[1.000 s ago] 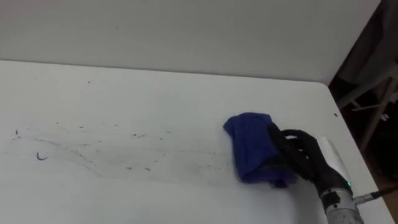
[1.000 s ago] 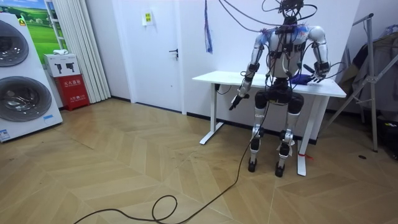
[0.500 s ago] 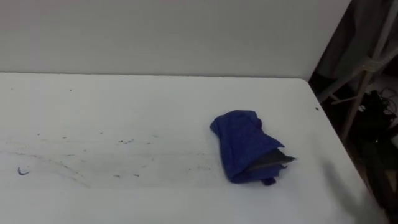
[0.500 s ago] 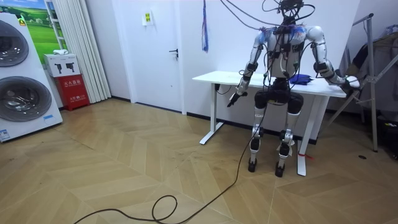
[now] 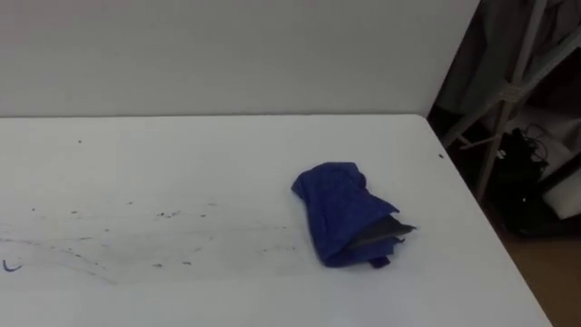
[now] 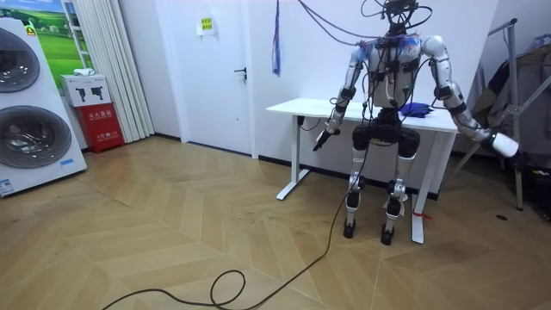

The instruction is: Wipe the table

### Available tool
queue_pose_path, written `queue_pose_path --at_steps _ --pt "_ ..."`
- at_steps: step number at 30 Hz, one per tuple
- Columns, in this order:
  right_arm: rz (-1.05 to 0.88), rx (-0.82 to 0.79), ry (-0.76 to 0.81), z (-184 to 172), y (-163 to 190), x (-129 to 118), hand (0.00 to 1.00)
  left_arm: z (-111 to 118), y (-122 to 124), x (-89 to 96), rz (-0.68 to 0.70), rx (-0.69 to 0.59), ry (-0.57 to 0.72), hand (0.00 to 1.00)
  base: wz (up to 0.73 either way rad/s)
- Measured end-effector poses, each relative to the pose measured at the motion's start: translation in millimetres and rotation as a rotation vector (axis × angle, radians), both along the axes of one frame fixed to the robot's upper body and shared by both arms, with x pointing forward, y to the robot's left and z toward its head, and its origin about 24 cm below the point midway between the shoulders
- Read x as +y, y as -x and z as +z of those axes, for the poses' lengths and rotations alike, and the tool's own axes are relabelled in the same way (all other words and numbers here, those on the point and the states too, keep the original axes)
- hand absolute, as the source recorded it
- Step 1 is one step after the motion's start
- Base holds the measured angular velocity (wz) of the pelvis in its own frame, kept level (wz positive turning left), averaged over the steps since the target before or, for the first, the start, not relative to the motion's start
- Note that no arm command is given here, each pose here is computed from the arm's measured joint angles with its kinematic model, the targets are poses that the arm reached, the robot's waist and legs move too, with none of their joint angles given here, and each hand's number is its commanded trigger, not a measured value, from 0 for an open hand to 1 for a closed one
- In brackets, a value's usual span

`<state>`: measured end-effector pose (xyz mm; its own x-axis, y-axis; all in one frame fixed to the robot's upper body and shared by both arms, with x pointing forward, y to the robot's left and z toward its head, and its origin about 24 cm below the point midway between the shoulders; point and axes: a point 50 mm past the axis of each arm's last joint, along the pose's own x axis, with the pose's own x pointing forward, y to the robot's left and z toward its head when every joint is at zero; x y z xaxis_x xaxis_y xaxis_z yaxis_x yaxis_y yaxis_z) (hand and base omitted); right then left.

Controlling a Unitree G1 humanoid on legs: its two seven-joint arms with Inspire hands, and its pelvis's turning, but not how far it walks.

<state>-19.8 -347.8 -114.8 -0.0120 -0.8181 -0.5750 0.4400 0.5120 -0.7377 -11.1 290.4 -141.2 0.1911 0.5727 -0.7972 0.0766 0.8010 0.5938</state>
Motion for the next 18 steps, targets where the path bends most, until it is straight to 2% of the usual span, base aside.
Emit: queue_pose_path --at_steps 3,7,10,12,15,18 --pt "-0.077 0.1 -0.129 -12.1 29.4 16.1 0.0 -2.3 3.3 -4.1 0.002 0.02 0.017 0.0 0.03" --pt "-0.025 0.215 -0.362 -29.4 46.9 50.0 0.0 -6.4 2.0 -13.9 -0.021 0.04 0.033 0.0 0.03" --pt "0.087 0.275 -0.497 -38.3 43.2 69.3 0.0 -8.3 -0.5 -17.3 -0.028 0.043 0.042 0.0 0.0" --pt "0.174 0.312 -0.534 -41.1 36.3 73.9 0.0 -8.9 -1.5 -18.9 -0.039 0.046 0.044 0.0 0.11" --pt "0.315 0.353 -0.554 -44.4 15.5 75.6 0.0 -10.1 0.3 -21.5 -0.048 0.064 0.049 0.0 0.12" --pt "0.48 0.409 -0.527 -46.1 -5.4 78.4 0.0 -11.8 -0.8 -26.2 -0.122 0.102 0.04 0.0 0.15"
